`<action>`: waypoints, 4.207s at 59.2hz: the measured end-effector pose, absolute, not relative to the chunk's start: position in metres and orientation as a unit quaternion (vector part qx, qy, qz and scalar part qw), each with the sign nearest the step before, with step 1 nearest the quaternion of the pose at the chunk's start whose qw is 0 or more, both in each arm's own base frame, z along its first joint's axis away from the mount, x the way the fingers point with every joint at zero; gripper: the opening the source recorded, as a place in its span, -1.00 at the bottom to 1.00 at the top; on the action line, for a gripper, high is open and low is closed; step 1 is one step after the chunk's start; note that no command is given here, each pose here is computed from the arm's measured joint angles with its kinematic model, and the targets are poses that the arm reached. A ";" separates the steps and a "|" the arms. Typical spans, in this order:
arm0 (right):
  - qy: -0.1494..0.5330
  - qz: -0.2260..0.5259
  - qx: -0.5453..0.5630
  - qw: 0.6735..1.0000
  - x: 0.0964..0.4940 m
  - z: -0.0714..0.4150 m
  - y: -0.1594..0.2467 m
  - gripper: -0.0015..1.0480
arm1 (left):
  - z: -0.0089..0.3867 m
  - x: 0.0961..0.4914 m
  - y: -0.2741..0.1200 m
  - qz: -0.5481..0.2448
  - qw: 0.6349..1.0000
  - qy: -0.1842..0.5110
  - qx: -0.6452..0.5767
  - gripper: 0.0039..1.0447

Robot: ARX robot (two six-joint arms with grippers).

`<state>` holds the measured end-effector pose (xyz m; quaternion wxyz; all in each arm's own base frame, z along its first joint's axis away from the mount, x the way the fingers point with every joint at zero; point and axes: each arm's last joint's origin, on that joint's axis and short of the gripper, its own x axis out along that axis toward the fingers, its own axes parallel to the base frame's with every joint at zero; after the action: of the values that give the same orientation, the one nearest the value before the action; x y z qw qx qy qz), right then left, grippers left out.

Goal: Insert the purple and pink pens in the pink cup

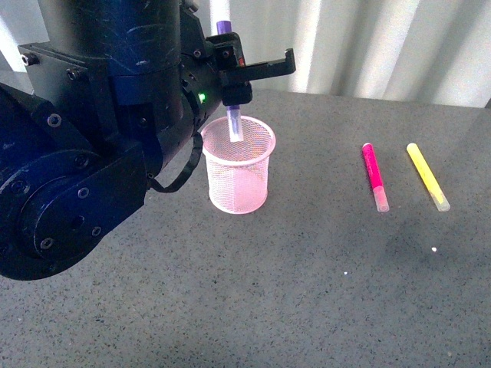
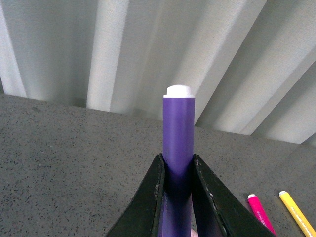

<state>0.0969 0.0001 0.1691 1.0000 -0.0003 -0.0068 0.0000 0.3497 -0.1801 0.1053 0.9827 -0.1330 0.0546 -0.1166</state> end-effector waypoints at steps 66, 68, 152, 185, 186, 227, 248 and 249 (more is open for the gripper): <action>-0.007 0.000 0.000 1.000 0.097 0.169 0.000 0.87 | 0.152 0.338 -0.145 -0.117 0.965 0.220 -0.081 0.88; -0.007 0.000 0.000 1.000 0.097 0.169 0.000 0.87 | 0.155 0.329 -0.139 -0.136 0.958 0.245 -0.053 0.88; -0.007 0.000 0.000 1.000 0.097 0.169 0.000 0.87 | 0.165 0.145 0.000 0.001 1.000 0.002 -0.001 -0.93; -0.007 0.000 0.000 1.000 0.097 0.169 0.000 0.87 | 0.174 0.122 0.000 0.000 1.000 -0.011 -0.001 -0.93; -0.007 0.000 0.000 1.000 0.097 0.169 0.000 0.87 | 0.174 0.121 0.000 0.000 1.000 -0.011 -0.001 -0.93; -0.007 0.000 0.000 1.000 0.097 0.169 0.000 0.87 | 0.169 0.100 0.000 -0.001 1.000 0.005 -0.001 -0.93; -0.007 0.000 0.000 1.000 0.097 0.169 0.000 0.87 | 0.170 0.097 0.000 -0.001 1.000 -0.008 -0.001 -0.39; -0.007 0.000 0.000 1.000 0.097 0.169 0.000 0.87 | 0.170 0.097 0.000 -0.001 1.000 -0.008 -0.002 -0.36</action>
<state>0.0969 0.0001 0.1691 1.0000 -0.0001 -0.0068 0.0000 0.0967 -0.0002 0.1703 1.0000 -0.0016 -0.0085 -0.0012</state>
